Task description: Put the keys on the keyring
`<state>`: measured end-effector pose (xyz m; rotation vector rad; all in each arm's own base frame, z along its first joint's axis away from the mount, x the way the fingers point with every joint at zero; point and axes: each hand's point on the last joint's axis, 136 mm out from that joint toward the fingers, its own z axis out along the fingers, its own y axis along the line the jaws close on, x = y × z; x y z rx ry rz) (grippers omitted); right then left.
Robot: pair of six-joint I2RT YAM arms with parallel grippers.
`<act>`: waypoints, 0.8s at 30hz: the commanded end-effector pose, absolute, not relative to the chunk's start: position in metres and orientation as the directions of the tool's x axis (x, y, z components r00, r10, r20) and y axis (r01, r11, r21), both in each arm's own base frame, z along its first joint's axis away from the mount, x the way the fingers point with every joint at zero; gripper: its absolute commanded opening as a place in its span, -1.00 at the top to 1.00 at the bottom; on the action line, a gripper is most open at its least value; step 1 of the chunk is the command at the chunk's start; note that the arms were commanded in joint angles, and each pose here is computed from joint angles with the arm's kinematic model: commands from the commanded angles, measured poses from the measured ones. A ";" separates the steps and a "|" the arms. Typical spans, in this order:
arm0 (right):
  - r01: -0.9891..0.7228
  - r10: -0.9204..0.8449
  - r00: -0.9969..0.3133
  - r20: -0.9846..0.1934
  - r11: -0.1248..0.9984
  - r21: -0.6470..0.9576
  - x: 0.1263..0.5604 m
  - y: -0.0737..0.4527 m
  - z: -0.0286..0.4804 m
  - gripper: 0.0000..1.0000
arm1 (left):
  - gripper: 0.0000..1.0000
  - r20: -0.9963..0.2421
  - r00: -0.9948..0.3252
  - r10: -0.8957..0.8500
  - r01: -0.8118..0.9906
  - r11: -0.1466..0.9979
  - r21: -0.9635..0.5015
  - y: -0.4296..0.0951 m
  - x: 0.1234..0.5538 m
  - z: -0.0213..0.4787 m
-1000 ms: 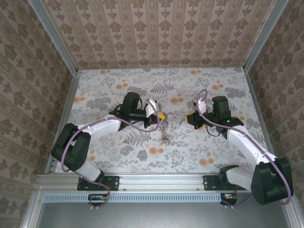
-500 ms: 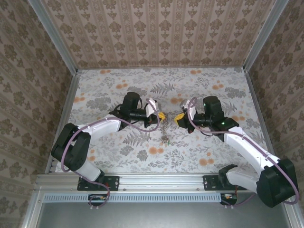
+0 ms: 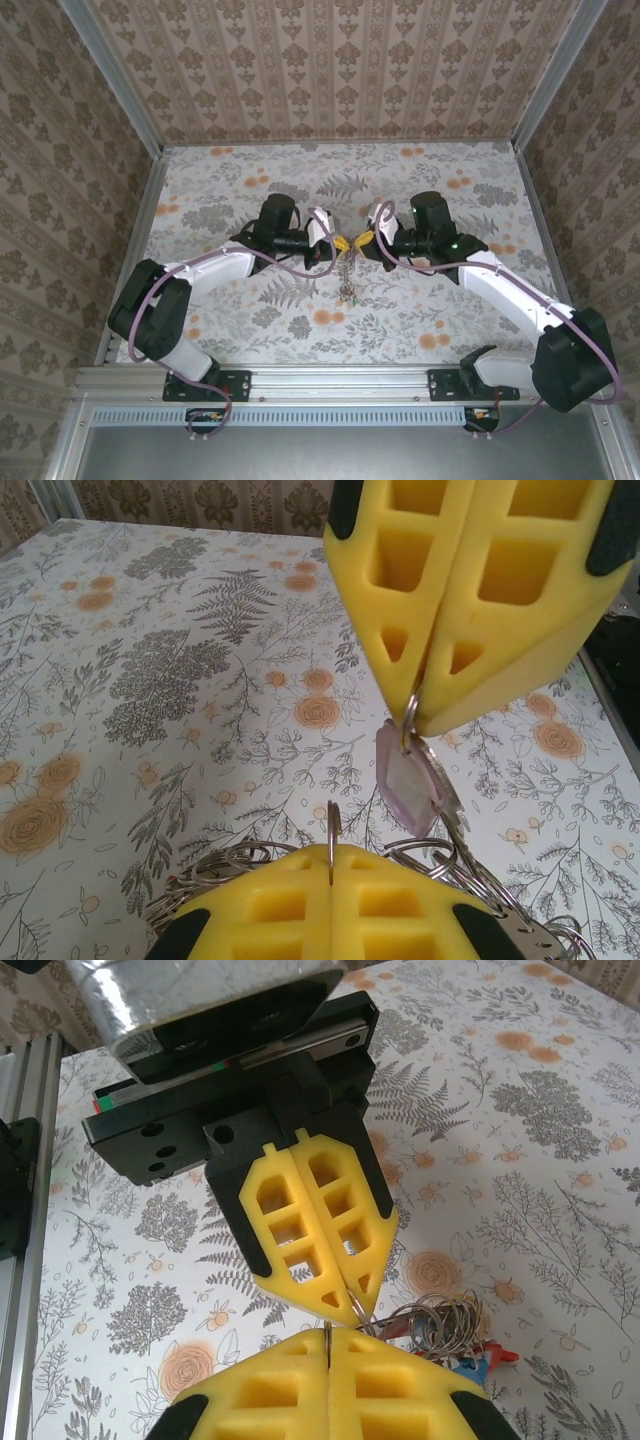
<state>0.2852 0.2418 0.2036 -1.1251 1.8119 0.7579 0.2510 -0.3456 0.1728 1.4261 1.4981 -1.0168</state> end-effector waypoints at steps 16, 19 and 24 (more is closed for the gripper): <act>-0.902 -0.520 -0.215 -0.826 0.431 -0.036 0.285 0.215 0.201 1.00 | 1.00 -0.955 0.022 0.297 1.000 0.003 0.024 -0.348 0.245 0.192; -0.893 -0.530 -0.212 -0.821 0.446 -0.057 0.281 0.208 0.203 1.00 | 1.00 -0.954 0.021 0.299 1.000 0.006 0.024 -0.348 0.246 0.190; -0.872 -0.540 -0.226 -0.811 0.482 -0.079 0.284 0.201 0.193 1.00 | 1.00 -0.955 0.024 0.296 1.000 -0.001 0.024 -0.350 0.246 0.192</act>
